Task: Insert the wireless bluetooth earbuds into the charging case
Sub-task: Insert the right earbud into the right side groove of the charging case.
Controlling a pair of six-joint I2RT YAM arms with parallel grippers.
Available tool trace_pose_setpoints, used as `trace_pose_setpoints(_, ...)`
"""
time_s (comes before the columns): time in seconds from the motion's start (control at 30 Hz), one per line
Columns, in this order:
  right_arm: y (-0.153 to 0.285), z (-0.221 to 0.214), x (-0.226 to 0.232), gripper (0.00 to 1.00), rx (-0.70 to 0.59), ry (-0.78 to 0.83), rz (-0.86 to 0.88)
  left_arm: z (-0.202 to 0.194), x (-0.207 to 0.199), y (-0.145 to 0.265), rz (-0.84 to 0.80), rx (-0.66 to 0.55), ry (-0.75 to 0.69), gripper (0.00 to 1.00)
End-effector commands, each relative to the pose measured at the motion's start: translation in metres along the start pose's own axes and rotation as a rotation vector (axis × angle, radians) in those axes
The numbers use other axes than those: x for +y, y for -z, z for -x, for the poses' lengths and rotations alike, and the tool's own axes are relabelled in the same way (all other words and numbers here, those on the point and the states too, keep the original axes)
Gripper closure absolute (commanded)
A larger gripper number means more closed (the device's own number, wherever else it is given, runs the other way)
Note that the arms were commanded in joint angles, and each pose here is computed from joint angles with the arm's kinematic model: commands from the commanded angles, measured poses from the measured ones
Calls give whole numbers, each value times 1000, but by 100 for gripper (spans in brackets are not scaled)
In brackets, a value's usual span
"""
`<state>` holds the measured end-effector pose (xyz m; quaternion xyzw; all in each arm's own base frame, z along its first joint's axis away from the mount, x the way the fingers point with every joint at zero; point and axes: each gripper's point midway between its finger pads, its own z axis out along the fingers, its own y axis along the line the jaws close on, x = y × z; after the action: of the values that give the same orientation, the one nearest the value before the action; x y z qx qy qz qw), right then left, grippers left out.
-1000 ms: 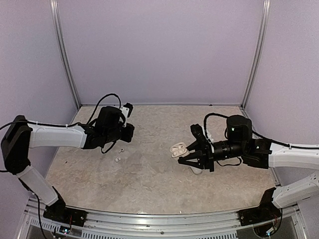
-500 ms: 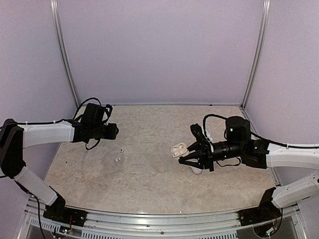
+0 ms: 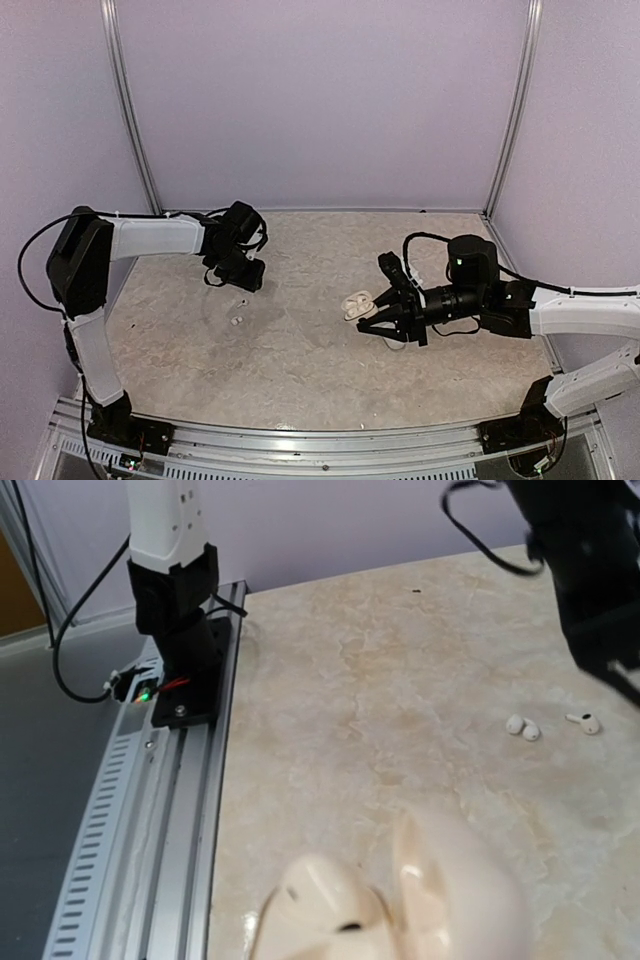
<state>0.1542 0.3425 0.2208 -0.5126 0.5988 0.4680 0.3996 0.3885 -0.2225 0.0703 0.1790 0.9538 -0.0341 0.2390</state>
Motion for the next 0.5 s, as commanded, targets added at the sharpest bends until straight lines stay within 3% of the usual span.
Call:
trace_pose_setpoints(0.0, 2, 5, 0, 100, -15, 9, 7, -16, -5, -13, 37, 133, -90, 57)
trace_pose_setpoints(0.47, 1, 1, -1, 100, -6, 8, 11, -36, -2, -36, 105, 282, -177, 63)
